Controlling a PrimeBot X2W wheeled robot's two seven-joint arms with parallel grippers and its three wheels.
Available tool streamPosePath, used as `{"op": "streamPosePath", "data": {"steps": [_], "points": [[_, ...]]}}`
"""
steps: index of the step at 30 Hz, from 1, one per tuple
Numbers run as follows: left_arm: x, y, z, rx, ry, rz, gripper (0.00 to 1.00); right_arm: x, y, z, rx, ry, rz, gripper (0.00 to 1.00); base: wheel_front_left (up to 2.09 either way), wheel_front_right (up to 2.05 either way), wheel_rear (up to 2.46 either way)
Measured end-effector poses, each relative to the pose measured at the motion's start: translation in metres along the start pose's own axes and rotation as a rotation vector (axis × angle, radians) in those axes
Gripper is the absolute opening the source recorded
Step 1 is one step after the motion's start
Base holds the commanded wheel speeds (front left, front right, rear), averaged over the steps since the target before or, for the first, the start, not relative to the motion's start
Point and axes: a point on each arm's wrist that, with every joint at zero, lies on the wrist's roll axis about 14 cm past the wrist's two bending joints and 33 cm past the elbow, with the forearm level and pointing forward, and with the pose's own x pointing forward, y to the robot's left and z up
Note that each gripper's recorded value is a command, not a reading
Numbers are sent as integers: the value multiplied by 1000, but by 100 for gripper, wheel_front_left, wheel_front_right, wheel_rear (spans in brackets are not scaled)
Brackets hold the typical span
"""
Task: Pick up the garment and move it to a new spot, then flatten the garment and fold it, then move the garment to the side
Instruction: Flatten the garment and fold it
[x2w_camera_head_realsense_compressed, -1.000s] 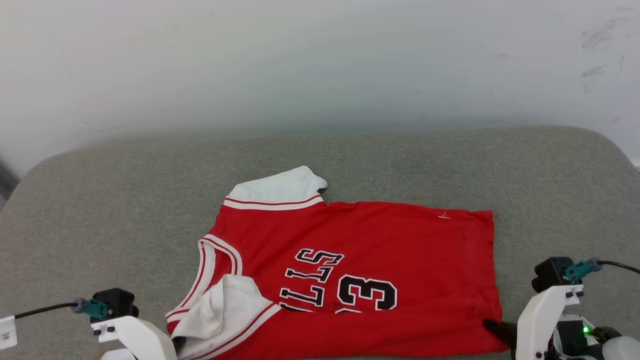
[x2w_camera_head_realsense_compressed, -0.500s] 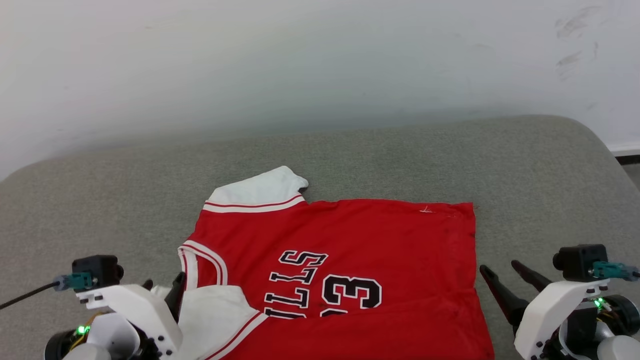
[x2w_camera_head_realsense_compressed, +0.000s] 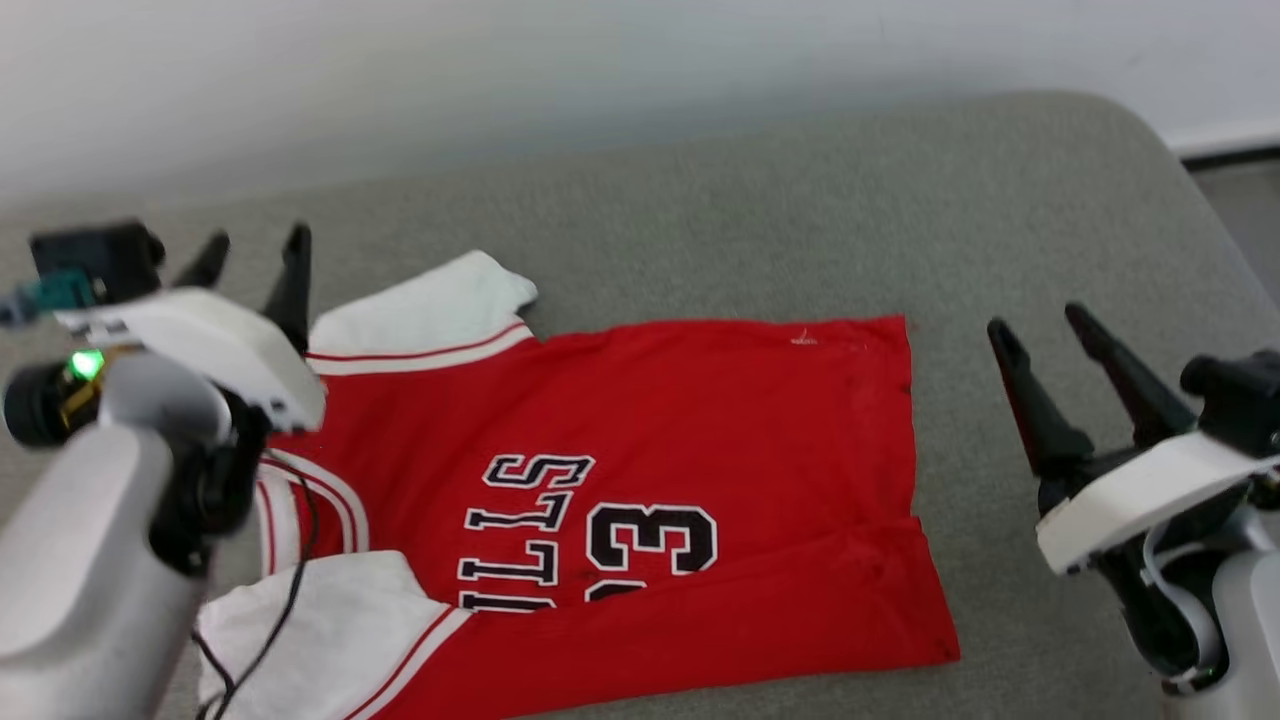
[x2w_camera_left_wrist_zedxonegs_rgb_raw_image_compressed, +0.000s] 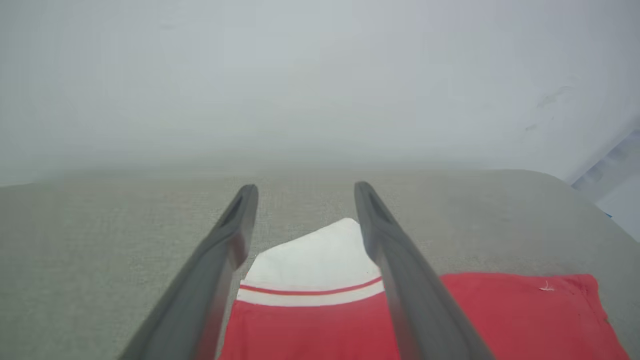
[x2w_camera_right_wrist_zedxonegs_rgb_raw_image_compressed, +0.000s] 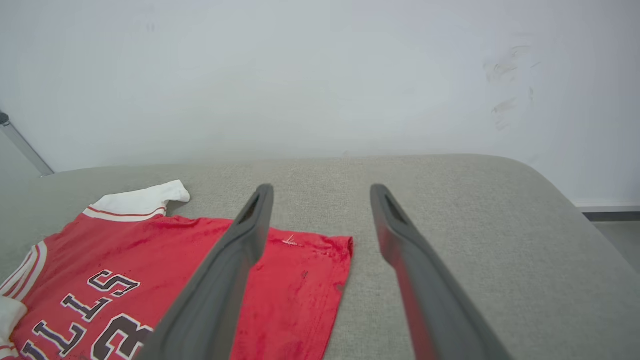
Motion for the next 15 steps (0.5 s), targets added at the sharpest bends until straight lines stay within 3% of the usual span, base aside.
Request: {"op": "streamPosePath", "data": {"steps": [4,8,15], "points": [[57,-11,-9,9,84,-80,100,22,-11,0,-24,-18,-26,100,0,0,0],[85,-21,-31,18,201,-138,100,30,-19,-6,-29,-10,-48,100,0,0,0],[125,-31,-95,113,594,-225,100,28,-35,-37,-10,65,-108,100,0,0,0]]}}
